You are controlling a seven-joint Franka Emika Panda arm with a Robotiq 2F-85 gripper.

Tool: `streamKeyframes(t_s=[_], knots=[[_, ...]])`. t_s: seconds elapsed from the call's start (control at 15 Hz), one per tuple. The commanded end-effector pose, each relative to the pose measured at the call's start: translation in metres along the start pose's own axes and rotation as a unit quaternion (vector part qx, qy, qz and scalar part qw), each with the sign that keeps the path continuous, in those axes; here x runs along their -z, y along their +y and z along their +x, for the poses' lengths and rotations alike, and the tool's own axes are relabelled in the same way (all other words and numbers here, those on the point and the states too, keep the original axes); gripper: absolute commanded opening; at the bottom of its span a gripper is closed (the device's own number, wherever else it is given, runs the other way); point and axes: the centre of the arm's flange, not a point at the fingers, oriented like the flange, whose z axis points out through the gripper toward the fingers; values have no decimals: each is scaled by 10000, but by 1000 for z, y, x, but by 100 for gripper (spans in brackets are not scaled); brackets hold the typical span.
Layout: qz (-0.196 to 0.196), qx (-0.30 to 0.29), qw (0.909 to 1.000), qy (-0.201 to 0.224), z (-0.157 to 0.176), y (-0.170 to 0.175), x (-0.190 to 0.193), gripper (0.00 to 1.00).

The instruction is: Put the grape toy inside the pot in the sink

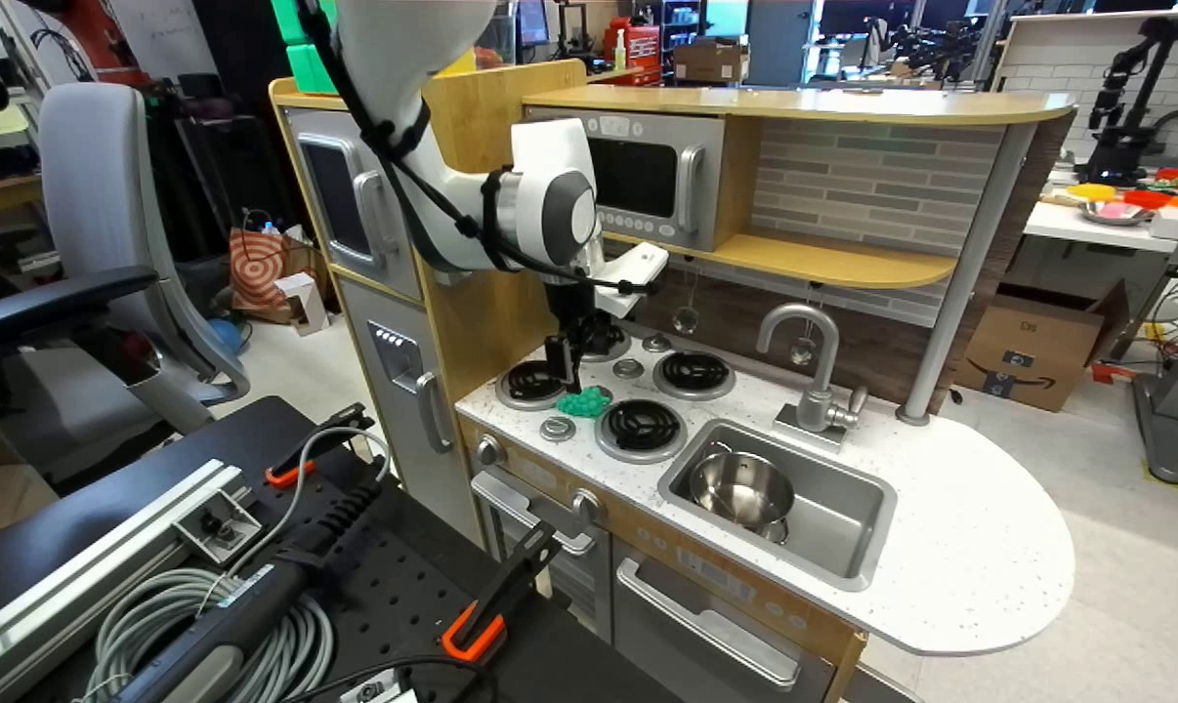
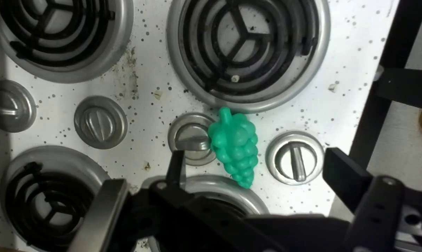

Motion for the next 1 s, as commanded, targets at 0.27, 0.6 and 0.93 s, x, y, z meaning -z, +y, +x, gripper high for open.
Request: streamKeyframes(t_s=[0.27,0.6,0.93], knots=[[-454,411,9981,35,17,15,-60,100],[-438,373,9983,67,19,17,-77,65],[-620,325,9975,64,10,16,-56,27]])
